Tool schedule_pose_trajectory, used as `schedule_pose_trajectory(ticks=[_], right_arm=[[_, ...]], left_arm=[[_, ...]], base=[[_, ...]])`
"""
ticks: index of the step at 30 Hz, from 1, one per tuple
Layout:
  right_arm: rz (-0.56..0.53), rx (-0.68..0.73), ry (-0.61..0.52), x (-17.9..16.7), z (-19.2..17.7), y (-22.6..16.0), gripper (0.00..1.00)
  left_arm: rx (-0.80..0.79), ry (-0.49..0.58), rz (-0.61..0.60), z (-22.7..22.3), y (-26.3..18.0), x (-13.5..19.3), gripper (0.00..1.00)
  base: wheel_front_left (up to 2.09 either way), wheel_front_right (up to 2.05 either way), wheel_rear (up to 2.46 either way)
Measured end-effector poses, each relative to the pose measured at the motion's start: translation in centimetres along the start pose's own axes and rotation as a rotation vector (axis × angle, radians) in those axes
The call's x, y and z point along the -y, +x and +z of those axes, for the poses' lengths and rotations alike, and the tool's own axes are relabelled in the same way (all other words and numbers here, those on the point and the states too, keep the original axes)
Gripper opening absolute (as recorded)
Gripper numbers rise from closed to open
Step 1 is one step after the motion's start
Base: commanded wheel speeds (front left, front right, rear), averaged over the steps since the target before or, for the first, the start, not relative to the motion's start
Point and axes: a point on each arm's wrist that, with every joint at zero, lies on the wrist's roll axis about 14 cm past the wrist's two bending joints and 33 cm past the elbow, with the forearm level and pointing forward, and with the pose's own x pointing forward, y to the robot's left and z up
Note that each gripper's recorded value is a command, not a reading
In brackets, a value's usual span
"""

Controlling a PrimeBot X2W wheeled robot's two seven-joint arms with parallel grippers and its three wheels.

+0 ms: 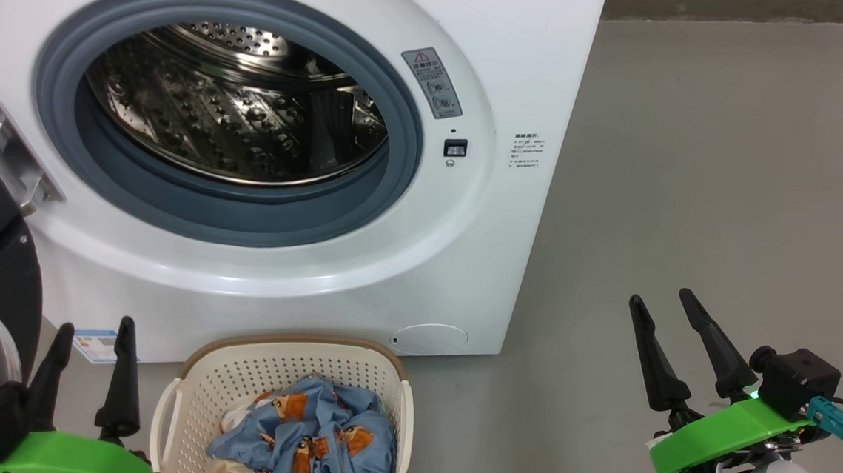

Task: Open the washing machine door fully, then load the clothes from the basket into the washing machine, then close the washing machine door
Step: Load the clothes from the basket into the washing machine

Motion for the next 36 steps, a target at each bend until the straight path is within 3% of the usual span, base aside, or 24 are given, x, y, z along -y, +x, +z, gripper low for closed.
schedule_pose_trajectory(ticks=[21, 36], right_arm=[[-0.013, -0.043, -0.001, 0.6, -1.8, 1.0, 1.00], [-0.063, -0.135, 0.025, 1.9, -5.9, 1.9, 1.00]], left_arm=[[-0.052, -0.023, -0.007, -2.2, 1.6, 0.1, 1.00], [-0.146, -0.029, -0.017, -6.5, 4.7, -0.1, 1.00]], base=[[0.00, 0.00, 0.00], [0.00, 0.00, 0.00]])
